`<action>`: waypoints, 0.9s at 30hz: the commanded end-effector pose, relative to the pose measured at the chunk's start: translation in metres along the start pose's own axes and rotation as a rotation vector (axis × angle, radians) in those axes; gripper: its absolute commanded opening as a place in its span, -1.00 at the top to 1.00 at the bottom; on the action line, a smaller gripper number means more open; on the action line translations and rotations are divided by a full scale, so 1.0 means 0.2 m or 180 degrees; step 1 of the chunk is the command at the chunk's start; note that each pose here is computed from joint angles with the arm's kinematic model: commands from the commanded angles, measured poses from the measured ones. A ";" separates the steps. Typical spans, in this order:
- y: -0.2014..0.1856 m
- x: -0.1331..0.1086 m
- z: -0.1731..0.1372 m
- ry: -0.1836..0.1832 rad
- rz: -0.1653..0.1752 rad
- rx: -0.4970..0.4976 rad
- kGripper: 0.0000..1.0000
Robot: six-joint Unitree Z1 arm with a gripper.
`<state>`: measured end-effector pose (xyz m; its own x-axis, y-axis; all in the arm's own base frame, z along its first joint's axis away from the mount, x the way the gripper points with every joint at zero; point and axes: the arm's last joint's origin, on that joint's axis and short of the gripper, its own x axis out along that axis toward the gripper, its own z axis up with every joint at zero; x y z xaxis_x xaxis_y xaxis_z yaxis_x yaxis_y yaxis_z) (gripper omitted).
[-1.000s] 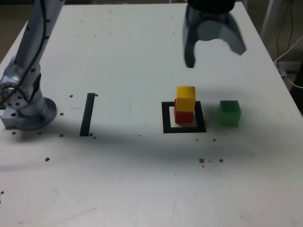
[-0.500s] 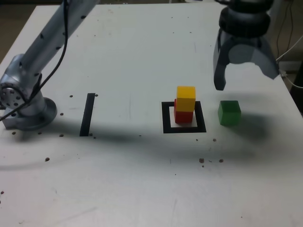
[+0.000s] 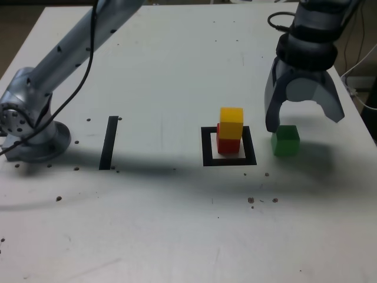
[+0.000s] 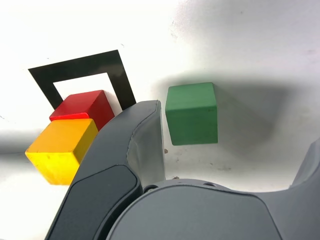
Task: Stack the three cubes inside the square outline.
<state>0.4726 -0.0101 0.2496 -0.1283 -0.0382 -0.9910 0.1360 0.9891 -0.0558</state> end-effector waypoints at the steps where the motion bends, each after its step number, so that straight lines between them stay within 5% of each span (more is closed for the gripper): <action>1: -0.01 0.04 0.00 0.0147 -0.0043 0.0013 -0.98; 16: 0.00 0.21 0.07 0.0375 -0.0187 0.0033 -0.90; 27: 0.00 0.25 0.07 0.0437 -0.0252 0.0001 -0.58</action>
<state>0.4835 -0.0133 0.2018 -0.2320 -0.0931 -0.9683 0.1286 0.9837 -0.1254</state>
